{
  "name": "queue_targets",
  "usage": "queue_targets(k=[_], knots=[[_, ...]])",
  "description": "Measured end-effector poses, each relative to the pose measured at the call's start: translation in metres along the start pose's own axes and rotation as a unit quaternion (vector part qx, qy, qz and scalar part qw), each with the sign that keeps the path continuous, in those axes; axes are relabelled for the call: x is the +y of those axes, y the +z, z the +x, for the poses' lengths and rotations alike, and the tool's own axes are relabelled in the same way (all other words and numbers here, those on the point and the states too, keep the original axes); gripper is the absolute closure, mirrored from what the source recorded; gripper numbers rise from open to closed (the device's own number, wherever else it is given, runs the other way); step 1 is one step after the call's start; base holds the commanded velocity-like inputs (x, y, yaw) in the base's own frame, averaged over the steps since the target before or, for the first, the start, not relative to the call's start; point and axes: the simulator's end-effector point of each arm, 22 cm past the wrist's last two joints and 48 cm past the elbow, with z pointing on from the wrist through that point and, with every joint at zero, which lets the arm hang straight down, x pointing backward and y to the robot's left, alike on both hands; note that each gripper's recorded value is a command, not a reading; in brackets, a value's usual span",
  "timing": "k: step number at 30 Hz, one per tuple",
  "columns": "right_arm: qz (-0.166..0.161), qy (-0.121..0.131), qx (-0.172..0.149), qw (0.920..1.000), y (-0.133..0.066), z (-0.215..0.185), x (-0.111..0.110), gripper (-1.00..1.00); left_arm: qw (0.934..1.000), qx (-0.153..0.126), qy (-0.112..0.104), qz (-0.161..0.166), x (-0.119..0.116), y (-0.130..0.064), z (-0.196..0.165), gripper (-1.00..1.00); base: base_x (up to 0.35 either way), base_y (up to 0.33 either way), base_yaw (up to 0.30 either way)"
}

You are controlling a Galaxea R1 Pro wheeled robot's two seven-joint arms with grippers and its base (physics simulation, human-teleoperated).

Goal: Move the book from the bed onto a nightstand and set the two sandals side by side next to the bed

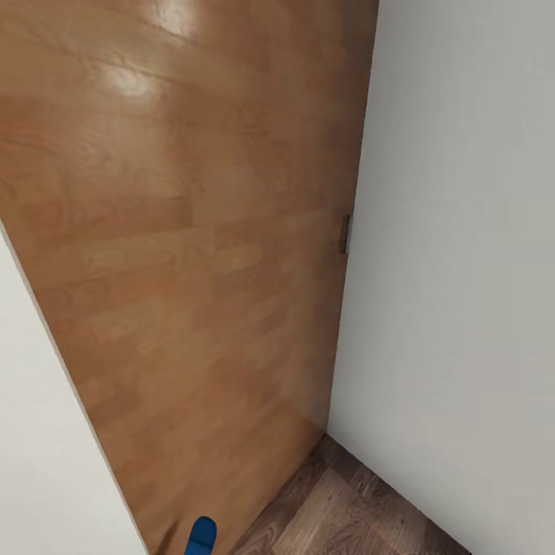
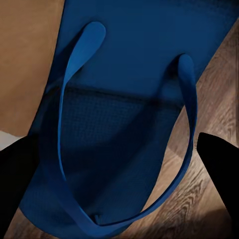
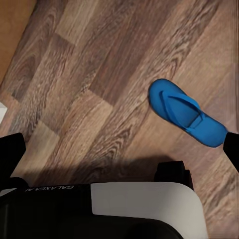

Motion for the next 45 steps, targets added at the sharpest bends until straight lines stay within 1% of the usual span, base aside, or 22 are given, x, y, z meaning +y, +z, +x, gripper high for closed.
queue_targets(k=[8,45], knots=[[0.000,0.000,0.000,1.0000,0.0000,0.0000,-0.0001,-1.00,1.0000,0.000,0.000,0.000,0.0000,-0.0001,0.0000,1.00,0.099,0.081,-0.254],[0.000,0.000,0.000,1.0000,-0.0001,-0.0001,-0.0002,-1.00,1.0000,0.000,0.001,0.000,-0.0001,0.0001,-0.0002,1.00,0.001,0.001,-0.255]])
